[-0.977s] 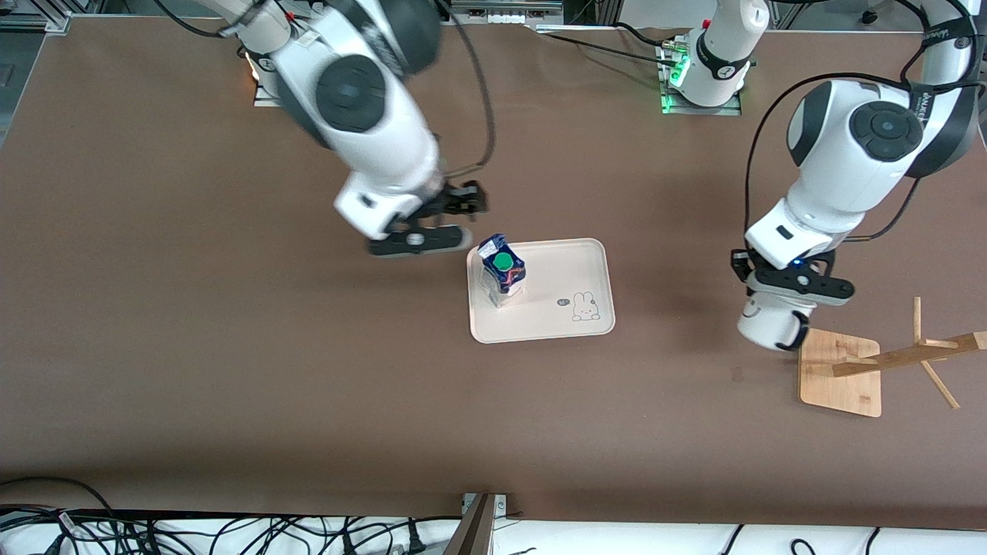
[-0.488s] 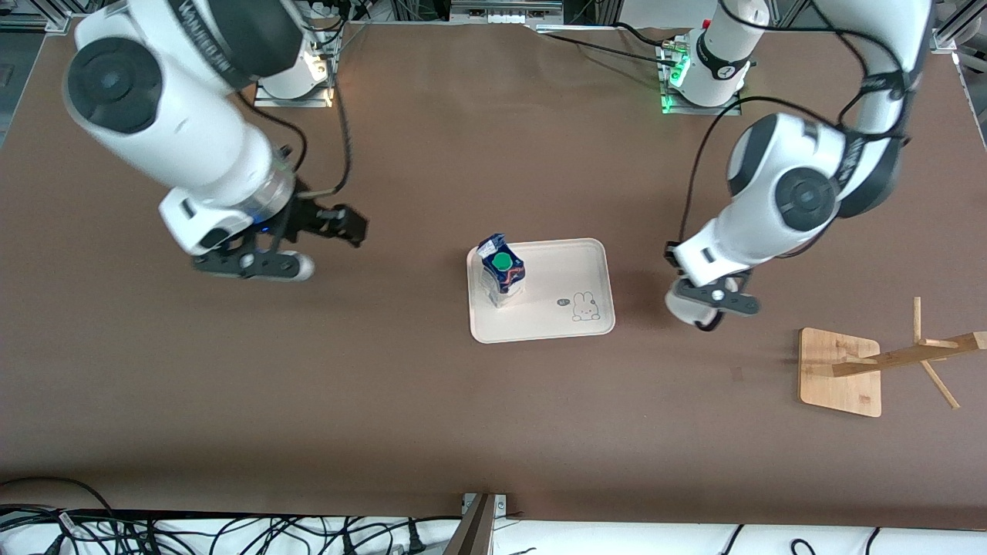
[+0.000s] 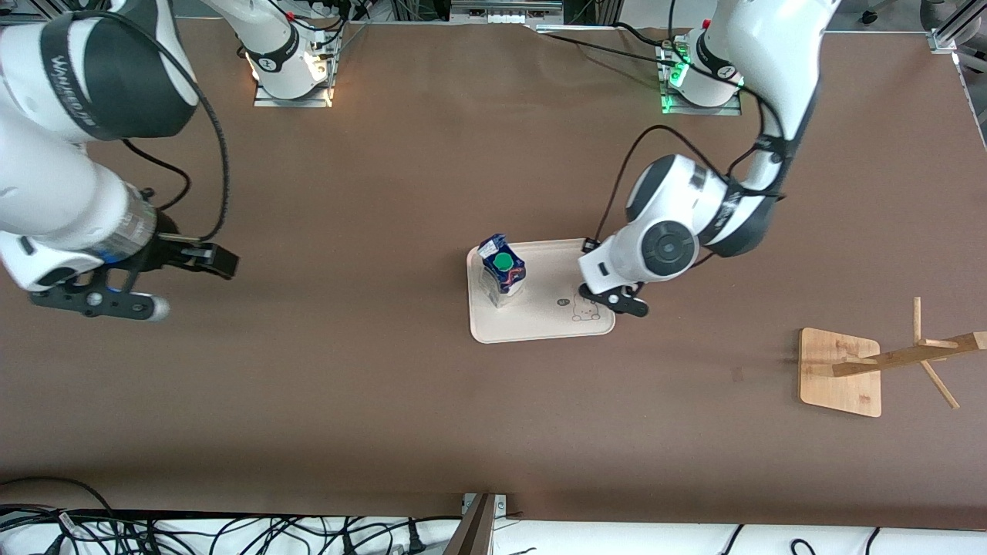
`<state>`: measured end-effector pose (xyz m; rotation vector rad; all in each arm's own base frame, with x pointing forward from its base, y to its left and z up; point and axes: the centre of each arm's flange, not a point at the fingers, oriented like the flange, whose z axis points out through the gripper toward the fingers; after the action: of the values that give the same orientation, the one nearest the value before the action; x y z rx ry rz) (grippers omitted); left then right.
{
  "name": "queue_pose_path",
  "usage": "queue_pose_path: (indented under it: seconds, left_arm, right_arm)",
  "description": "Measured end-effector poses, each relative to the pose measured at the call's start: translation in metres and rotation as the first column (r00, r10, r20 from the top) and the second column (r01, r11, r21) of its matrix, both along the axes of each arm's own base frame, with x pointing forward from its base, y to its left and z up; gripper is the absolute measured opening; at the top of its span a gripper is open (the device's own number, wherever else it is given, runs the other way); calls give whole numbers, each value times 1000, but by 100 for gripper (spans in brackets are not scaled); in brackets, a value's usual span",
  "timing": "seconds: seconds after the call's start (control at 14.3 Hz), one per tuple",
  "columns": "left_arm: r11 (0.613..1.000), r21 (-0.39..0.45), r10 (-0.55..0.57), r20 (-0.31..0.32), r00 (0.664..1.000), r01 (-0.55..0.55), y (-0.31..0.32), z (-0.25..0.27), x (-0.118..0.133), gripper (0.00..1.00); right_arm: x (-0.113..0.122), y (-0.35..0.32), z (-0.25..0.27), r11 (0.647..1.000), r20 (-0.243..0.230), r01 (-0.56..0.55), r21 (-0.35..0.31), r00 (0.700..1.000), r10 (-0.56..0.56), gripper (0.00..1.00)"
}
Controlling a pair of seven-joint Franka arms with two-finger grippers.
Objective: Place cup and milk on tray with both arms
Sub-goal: 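Carry the mug with the left gripper over the tray while the right gripper withdraws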
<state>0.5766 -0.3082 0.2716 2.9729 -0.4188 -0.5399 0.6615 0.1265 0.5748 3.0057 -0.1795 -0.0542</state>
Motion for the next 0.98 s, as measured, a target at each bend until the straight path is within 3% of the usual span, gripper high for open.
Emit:
queue_pose_path:
  seconds: [0.21,0.35,0.49,0.63,0.7,0.84,0.98]
  left_arm:
    - [1000,-4,8,-53,999,-8,-14,-19,-3,8]
    - [1000,2,-1,-78,997,1,-20,-17,-1,8]
    - [1000,14,-1,-83,997,3,-28,-15,1,8]
    - [1000,23,-2,-90,996,4,-33,-20,-1,8]
    - [1000,30,7,-93,996,-4,-33,-23,-1,8]
    - [999,43,36,-93,995,-32,-33,-26,2,8]
    - [997,49,57,-89,994,-53,-34,-27,5,8]
  right_arm:
    - [-9,-20,17,995,2,-87,-45,996,87,100]
    - [-18,-41,18,989,-29,-139,-44,990,138,100]
    - [-24,-88,13,993,-42,-115,31,992,116,100]
    - [-28,-139,18,988,-1,-52,147,999,52,100]
    - [-32,-153,26,986,24,-34,162,999,30,100]
    - [-41,-155,44,988,63,-33,149,998,24,100]
    - [-49,-150,51,994,66,-39,99,997,32,100]
